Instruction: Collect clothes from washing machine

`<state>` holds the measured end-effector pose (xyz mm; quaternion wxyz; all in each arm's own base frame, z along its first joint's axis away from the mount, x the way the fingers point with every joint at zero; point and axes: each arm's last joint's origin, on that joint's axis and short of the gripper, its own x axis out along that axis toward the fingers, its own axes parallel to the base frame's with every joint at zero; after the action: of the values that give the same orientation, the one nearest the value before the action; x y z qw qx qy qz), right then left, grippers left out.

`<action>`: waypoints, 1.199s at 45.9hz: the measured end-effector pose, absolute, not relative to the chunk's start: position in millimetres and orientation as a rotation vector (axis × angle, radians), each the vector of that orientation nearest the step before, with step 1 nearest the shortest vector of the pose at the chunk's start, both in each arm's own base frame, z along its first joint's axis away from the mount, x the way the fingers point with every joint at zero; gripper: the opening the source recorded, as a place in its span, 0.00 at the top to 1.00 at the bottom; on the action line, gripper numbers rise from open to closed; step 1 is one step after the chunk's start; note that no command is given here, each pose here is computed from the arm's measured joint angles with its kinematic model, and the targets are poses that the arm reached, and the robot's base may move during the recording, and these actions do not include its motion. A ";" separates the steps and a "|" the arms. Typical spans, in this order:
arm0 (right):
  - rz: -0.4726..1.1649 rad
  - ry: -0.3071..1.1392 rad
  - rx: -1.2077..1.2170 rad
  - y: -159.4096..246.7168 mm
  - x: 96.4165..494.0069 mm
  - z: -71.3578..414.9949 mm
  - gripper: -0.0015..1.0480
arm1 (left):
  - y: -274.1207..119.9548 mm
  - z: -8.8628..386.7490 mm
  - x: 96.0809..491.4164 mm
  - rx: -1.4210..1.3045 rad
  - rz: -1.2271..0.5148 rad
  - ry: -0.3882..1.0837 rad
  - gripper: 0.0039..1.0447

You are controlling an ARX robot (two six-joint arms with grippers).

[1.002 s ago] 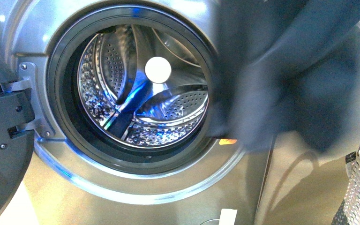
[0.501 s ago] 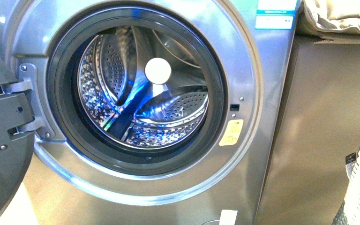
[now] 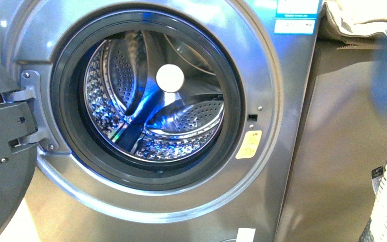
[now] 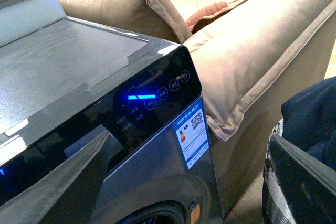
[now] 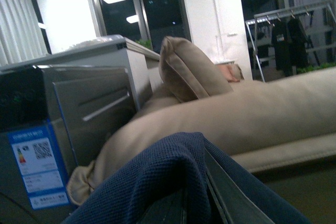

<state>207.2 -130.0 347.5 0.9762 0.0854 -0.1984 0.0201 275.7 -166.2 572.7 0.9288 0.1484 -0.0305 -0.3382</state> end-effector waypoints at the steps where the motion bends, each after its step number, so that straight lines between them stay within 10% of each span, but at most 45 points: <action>1: 0.033 -0.381 0.181 -133.1 207.7 340.2 0.96 | -166.2 572.8 275.7 0.304 -0.693 -0.063 0.11; 8: 0.005 -0.273 0.239 -139.0 209.4 297.9 0.96 | -104.7 562.6 217.0 0.015 -0.060 -0.118 0.51; 14: 0.004 -0.211 0.263 -135.2 207.4 275.6 0.96 | -41.2 486.9 133.3 -0.079 0.020 -0.238 0.79; 20: 0.028 -0.119 0.303 -129.1 208.8 255.0 0.96 | -35.3 409.6 136.5 -0.048 -0.001 -0.166 0.98; 29: 0.008 0.080 0.389 -127.0 212.3 207.2 0.96 | -32.4 300.3 158.0 0.018 -0.024 0.066 0.97; 39: -0.013 0.222 0.393 -124.2 215.7 163.8 0.96 | -16.0 264.8 133.5 -0.003 -0.008 -0.025 0.97; 55: 0.056 0.186 0.411 -116.1 207.1 184.5 0.34 | -0.1 213.6 121.5 -0.001 0.003 -0.002 0.97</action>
<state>207.1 -116.1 184.5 0.9743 0.2037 0.0923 0.0279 121.5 -0.1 213.6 1.0000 -0.0007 -0.0009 0.0017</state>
